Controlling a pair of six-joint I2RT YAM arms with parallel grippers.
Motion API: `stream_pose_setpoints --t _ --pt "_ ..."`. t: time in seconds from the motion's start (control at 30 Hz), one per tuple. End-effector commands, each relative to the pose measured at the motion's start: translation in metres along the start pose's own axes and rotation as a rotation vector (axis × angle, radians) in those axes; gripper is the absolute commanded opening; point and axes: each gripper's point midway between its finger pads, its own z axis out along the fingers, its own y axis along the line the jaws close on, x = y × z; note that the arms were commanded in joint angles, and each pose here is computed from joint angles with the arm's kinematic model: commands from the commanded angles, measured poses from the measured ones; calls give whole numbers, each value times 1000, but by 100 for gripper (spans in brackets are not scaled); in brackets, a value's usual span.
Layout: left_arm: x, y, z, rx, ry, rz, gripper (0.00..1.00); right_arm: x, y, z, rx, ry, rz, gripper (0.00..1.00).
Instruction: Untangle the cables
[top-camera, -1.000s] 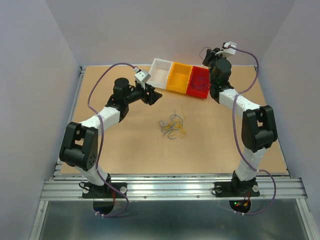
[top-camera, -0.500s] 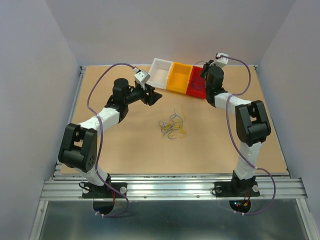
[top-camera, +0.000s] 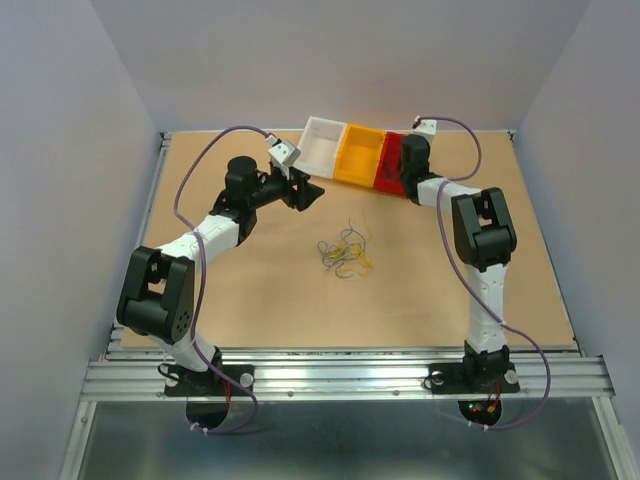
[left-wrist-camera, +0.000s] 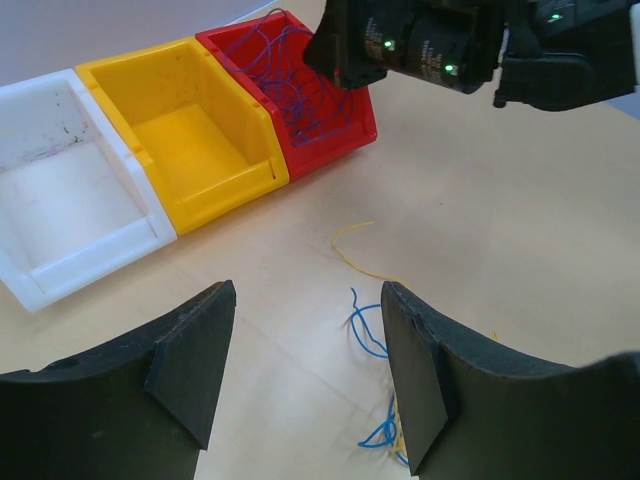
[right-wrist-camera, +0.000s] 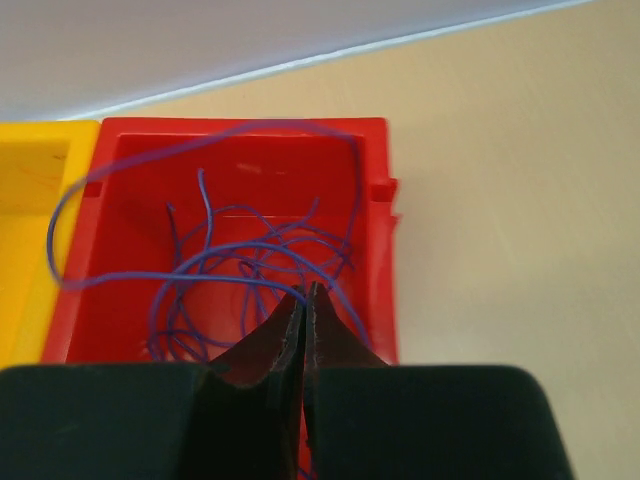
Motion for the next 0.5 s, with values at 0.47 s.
stream_pose_setpoints --t 0.47 --pt "-24 -6 -5 18 -65 48 71 67 13 45 36 336 -202 1"
